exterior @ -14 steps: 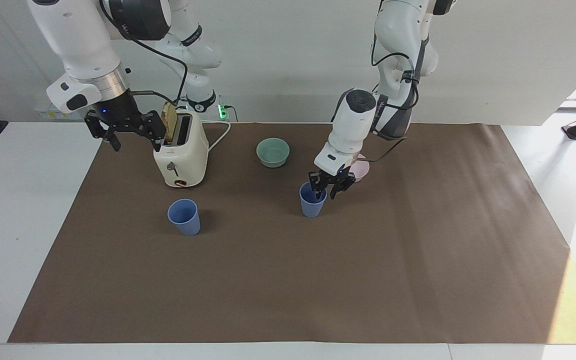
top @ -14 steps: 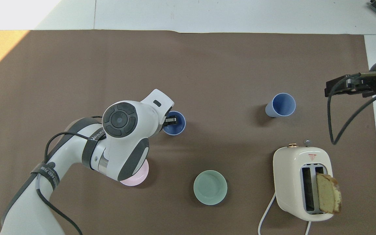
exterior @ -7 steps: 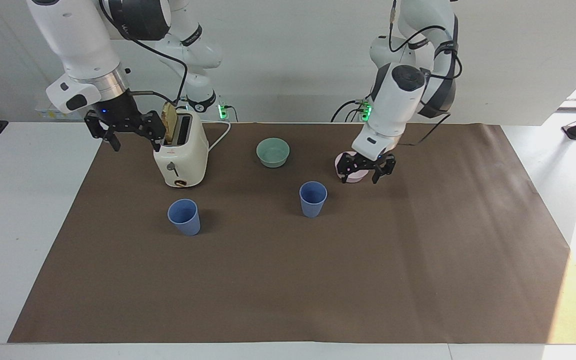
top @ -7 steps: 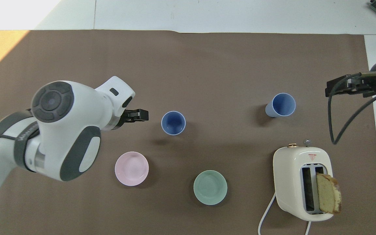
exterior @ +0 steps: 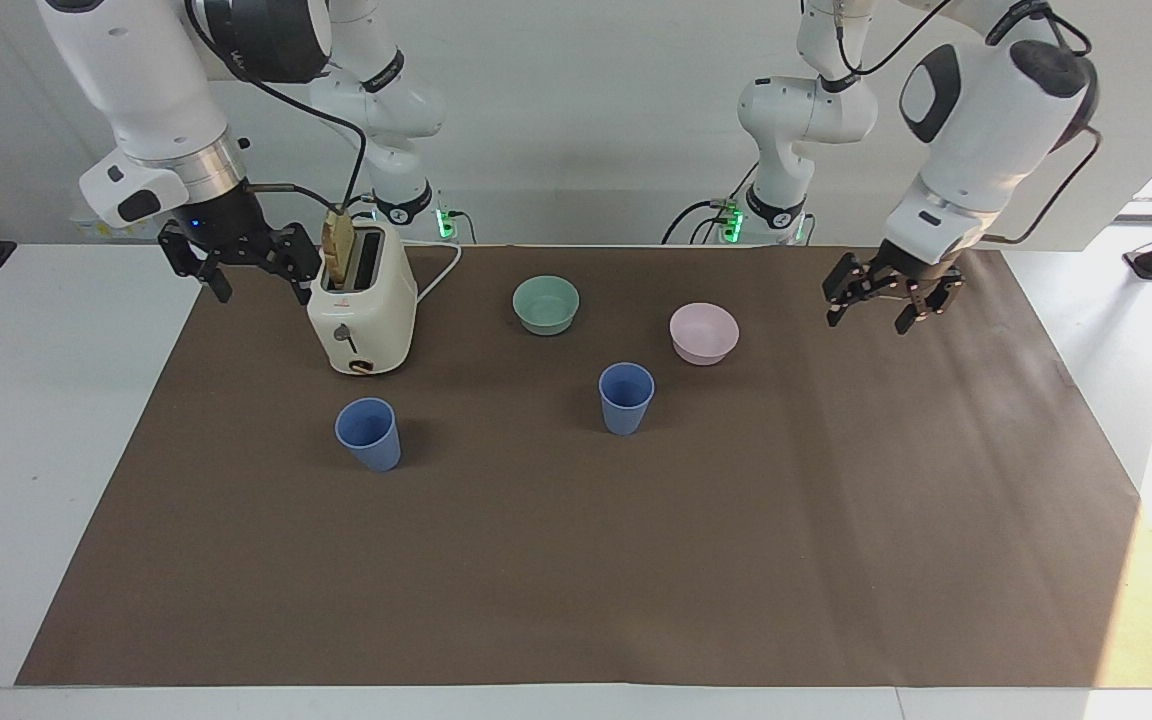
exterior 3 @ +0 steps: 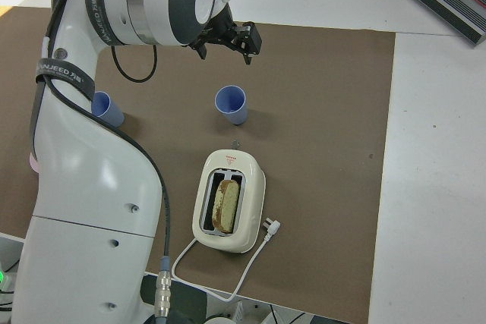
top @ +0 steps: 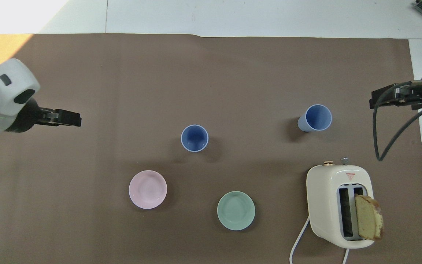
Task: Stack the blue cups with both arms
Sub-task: 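Release the blue cup and withdraw the left gripper to rest, then reach the right gripper to the other blue cup and grasp it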
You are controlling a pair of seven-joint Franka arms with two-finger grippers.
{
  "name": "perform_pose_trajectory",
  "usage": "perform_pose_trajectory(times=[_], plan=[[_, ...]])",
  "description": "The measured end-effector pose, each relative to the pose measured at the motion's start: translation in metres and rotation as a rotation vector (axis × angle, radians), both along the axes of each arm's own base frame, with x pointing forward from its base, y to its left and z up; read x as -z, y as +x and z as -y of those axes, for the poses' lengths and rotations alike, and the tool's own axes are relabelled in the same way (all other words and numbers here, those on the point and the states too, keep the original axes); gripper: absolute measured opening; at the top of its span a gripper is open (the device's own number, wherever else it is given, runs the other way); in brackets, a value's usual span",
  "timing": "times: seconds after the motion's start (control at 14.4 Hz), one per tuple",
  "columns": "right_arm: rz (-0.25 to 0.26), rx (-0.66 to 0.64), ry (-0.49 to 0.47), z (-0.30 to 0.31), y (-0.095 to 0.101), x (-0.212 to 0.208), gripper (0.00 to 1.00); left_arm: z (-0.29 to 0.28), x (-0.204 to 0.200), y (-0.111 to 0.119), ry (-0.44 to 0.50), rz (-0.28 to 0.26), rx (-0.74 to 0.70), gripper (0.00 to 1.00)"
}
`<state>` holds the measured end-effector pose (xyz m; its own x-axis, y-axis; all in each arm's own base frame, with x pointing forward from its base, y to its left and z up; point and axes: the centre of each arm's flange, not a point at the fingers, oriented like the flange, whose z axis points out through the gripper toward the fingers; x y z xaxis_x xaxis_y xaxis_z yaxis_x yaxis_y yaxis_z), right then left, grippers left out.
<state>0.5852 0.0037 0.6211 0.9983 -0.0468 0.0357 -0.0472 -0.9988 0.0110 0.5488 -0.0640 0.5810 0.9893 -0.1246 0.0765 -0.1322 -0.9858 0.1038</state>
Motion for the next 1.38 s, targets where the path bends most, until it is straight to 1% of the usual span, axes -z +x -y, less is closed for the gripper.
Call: perform_pose_trajectory(times=[0.14,0.28,0.42,0.55,0.76,0.97,1.11,1.38], plan=[[0.017,0.010,-0.003,0.006,0.001,0.015,1.00,-0.026,-0.028,-0.003,0.007,-0.012,-0.014,1.00],[0.009,0.037,-0.003,0.025,0.003,0.047,1.00,-0.039,-0.055,-0.010,0.041,-0.022,-0.002,1.00],[-0.013,0.049,-0.001,0.038,0.006,0.080,1.00,-0.041,-0.068,-0.013,0.065,-0.024,0.020,1.00],[-0.042,0.054,0.006,0.043,0.010,0.115,1.00,-0.042,-0.068,-0.010,0.085,-0.031,0.027,1.00],[-0.046,0.045,0.015,0.039,0.016,0.156,1.00,-0.043,-0.066,-0.004,0.088,-0.058,0.026,1.00],[-0.037,0.004,0.017,0.014,0.017,0.167,1.00,-0.042,-0.067,-0.005,0.089,-0.064,0.027,1.00],[-0.048,-0.012,0.020,0.005,0.018,0.178,1.00,-0.042,-0.067,-0.005,0.089,-0.066,0.027,1.00],[-0.037,-0.010,0.034,0.006,0.028,0.222,1.00,-0.042,-0.067,-0.005,0.089,-0.067,0.027,1.00]])
